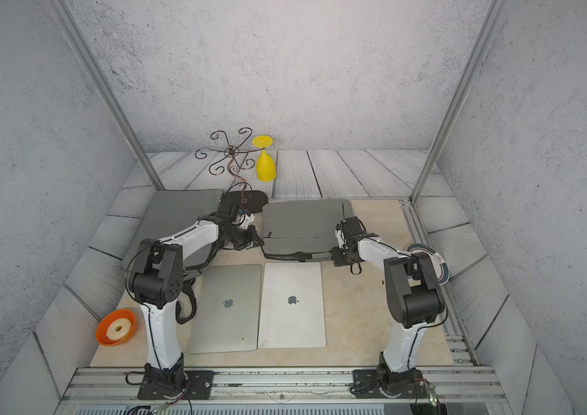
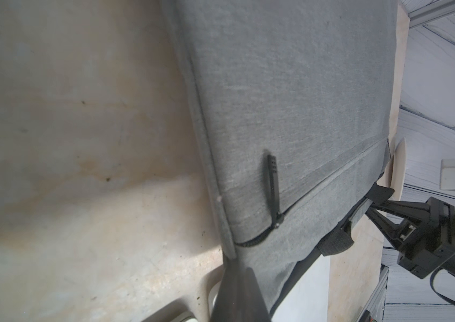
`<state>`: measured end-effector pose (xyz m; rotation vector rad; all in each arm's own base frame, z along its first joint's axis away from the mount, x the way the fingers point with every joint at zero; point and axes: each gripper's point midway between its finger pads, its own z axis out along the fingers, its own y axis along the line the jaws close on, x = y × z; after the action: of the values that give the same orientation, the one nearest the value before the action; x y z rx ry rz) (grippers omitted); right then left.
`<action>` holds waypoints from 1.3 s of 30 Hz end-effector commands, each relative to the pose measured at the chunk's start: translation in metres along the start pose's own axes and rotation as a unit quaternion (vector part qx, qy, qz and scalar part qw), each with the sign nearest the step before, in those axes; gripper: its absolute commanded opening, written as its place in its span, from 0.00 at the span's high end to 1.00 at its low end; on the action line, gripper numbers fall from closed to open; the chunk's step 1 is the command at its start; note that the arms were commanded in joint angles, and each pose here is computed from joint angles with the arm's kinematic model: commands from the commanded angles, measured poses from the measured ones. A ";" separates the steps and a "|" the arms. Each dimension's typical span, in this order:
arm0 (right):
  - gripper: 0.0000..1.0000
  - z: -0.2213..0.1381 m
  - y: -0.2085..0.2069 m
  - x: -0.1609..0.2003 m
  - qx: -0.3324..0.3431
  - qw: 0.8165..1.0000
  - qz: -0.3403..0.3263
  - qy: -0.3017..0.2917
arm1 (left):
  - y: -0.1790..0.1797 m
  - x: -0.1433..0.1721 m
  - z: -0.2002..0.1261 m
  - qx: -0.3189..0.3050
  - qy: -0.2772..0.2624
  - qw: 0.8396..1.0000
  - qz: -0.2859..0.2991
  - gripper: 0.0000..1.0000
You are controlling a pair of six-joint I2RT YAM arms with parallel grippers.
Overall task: Open the zippered laptop bag and take out the laptop
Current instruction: Unzip the zipper on the zippered laptop bag.
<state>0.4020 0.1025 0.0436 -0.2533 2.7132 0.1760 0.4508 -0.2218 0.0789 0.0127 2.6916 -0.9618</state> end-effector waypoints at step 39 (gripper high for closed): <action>0.66 -0.028 -0.089 -0.040 0.015 0.995 0.096 -0.035 | -0.004 -0.007 -0.003 -0.009 0.010 0.999 0.043 1.00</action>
<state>0.4429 0.0099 0.0468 -0.0702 2.7424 0.0901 0.4512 -0.2161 0.0806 0.1316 2.7033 -0.8877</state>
